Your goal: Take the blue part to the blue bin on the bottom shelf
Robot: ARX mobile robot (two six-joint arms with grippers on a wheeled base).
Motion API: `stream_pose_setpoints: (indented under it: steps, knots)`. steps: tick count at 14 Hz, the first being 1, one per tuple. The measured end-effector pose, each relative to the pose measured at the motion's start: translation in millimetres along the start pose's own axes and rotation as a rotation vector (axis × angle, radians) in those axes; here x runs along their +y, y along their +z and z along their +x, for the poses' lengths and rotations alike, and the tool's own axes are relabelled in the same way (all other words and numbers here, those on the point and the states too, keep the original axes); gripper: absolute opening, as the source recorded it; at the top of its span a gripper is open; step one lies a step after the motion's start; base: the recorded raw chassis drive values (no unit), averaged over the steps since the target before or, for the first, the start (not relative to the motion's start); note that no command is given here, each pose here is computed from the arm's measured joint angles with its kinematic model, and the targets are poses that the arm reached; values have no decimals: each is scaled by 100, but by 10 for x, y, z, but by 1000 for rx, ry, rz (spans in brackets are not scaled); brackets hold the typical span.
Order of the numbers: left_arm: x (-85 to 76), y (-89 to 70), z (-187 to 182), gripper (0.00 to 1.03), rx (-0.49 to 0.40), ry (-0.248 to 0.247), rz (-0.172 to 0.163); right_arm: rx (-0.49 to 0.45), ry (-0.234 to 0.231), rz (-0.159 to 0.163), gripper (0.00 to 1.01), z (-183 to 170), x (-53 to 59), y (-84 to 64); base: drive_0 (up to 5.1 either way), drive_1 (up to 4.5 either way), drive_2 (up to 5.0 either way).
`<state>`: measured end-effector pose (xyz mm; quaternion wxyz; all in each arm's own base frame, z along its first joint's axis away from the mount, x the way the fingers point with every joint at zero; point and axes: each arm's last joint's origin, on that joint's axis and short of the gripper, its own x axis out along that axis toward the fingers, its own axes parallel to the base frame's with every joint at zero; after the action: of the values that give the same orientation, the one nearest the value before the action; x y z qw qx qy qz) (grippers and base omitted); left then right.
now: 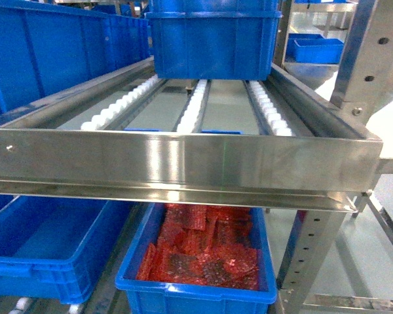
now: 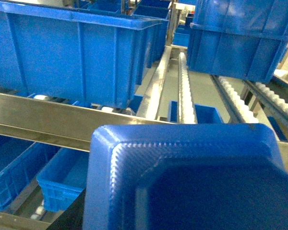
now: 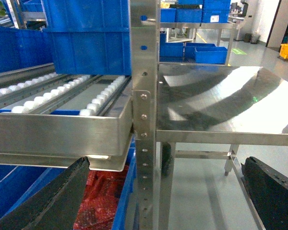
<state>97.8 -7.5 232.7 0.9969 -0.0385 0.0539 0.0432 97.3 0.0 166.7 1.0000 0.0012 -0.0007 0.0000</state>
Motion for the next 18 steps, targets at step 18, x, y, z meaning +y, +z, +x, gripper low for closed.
stream_pose_setpoints:
  steps: [18]
  knots:
    - [1, 1, -1, 43, -1, 1, 0, 0, 1, 0, 98, 0, 0, 0, -326, 163, 150]
